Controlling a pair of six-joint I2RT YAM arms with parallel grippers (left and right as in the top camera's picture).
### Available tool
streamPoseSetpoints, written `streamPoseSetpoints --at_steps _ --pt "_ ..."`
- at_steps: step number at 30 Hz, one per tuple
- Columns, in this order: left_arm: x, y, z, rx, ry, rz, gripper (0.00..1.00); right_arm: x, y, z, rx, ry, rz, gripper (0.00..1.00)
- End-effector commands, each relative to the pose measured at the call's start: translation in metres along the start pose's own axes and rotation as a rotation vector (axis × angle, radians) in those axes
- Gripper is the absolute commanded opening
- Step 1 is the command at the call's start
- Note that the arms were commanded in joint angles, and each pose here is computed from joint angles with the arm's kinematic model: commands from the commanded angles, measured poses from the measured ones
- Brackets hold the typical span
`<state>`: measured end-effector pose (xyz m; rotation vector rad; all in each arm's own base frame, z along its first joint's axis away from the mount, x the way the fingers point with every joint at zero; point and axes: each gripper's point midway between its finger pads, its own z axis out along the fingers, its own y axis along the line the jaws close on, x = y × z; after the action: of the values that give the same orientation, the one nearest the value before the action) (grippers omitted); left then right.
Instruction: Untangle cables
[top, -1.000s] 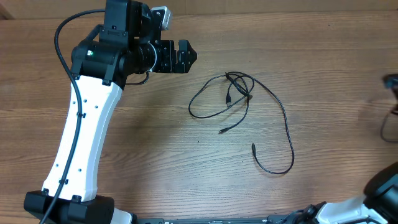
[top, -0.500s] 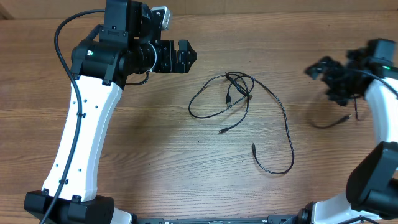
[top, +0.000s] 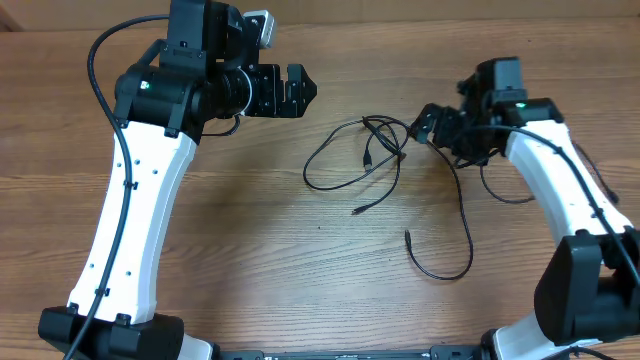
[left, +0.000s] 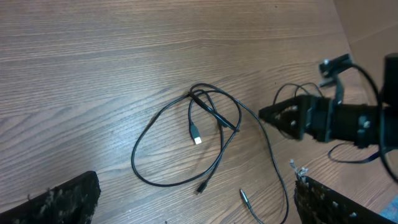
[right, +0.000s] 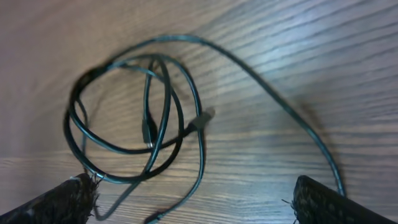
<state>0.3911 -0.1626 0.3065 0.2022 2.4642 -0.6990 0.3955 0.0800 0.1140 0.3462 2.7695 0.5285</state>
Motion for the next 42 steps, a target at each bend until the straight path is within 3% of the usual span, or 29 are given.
streamPoseSetpoints --at_steps 1,25,28,31,32,34,35,36,39,42 --pt "-0.005 -0.002 -0.001 0.006 -0.010 -0.003 1.00 0.000 0.001 -0.002 0.058 -0.032 -0.030 1.00" --pt "-0.005 -0.002 -0.001 0.006 -0.010 -0.003 1.00 0.038 -0.026 0.035 0.092 0.028 0.035 1.00" --pt "-0.005 -0.002 -0.001 0.006 -0.010 -0.003 1.00 0.030 -0.043 0.035 0.185 -0.029 0.038 1.00" --pt "-0.005 -0.002 -0.001 0.006 -0.010 -0.003 0.99 0.016 -0.070 0.028 0.315 -0.125 0.174 1.00" --pt "-0.005 -0.002 -0.001 0.006 -0.010 -0.003 1.00 0.011 -0.077 0.025 0.343 -0.153 0.203 0.96" --pt "-0.005 -0.002 -0.001 0.006 -0.010 -0.003 0.99 0.000 -0.085 0.021 0.369 -0.201 0.214 0.62" --pt "-0.005 -0.002 -0.001 0.006 -0.010 -0.003 1.00 -0.004 -0.086 0.020 0.365 -0.216 0.219 0.36" --pt "-0.005 -0.002 -0.001 0.006 -0.010 -0.003 1.00 -0.007 -0.086 0.019 0.360 -0.227 0.222 0.22" --pt "-0.005 -0.002 -0.001 0.006 -0.010 -0.003 1.00 -0.017 -0.086 0.019 0.348 -0.265 0.205 0.04" --pt "-0.005 -0.002 -0.001 0.006 -0.010 -0.003 1.00 -0.019 -0.095 0.020 0.389 -0.282 0.209 0.04"
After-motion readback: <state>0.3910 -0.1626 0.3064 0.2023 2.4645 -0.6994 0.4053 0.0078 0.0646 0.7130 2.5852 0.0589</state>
